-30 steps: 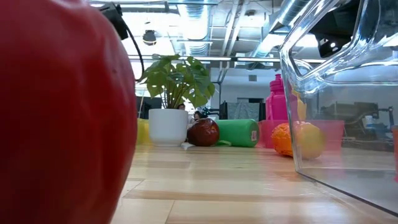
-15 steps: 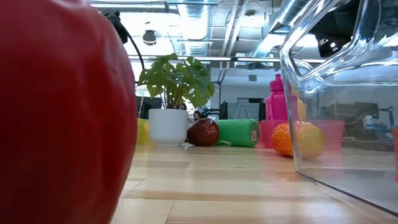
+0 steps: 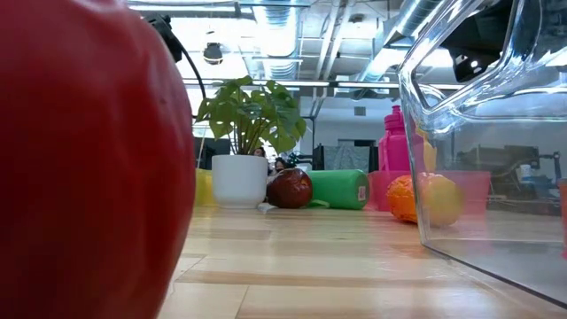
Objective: Pick & Place Food Item
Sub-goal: Put the dark red apple into the yellow bin, then put the green water bottle into the pink bin
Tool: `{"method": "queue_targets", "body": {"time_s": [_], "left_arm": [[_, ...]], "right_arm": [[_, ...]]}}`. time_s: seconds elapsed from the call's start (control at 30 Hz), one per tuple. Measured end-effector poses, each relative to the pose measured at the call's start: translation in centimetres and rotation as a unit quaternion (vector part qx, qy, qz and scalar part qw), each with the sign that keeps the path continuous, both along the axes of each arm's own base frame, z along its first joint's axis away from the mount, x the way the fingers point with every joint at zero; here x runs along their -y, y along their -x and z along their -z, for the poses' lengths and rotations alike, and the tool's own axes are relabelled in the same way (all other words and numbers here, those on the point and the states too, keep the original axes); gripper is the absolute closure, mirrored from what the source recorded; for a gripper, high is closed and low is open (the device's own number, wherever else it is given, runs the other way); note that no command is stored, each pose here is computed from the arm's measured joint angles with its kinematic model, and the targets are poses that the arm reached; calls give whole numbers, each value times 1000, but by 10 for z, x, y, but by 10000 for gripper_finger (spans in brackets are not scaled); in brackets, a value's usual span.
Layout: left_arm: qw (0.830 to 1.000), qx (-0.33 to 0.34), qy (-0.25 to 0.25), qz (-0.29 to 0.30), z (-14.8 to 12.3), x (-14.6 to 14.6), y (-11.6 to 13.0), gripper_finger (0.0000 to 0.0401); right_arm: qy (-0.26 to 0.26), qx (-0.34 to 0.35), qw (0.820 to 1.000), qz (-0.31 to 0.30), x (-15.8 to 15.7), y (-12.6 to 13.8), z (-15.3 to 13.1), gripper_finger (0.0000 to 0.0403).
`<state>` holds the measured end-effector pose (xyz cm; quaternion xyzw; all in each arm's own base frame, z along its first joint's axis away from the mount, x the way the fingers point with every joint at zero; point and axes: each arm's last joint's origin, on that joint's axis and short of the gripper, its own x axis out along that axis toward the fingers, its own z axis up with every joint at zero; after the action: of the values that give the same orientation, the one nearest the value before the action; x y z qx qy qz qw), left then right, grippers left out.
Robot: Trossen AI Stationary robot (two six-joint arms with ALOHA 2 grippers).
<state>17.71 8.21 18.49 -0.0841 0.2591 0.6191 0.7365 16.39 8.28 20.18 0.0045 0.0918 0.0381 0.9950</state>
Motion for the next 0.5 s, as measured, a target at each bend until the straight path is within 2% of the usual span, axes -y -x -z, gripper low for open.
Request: {"method": "queue_targets", "body": {"time_s": [0.23,0.5], "left_arm": [[999,36,-7,6,-12,2,5,2],[991,120,3,68,-37,16,16,12]], "right_arm": [[0,0,1000,0,0,0,0,398],[1,0,1000,1,0,0,0,398]]}}
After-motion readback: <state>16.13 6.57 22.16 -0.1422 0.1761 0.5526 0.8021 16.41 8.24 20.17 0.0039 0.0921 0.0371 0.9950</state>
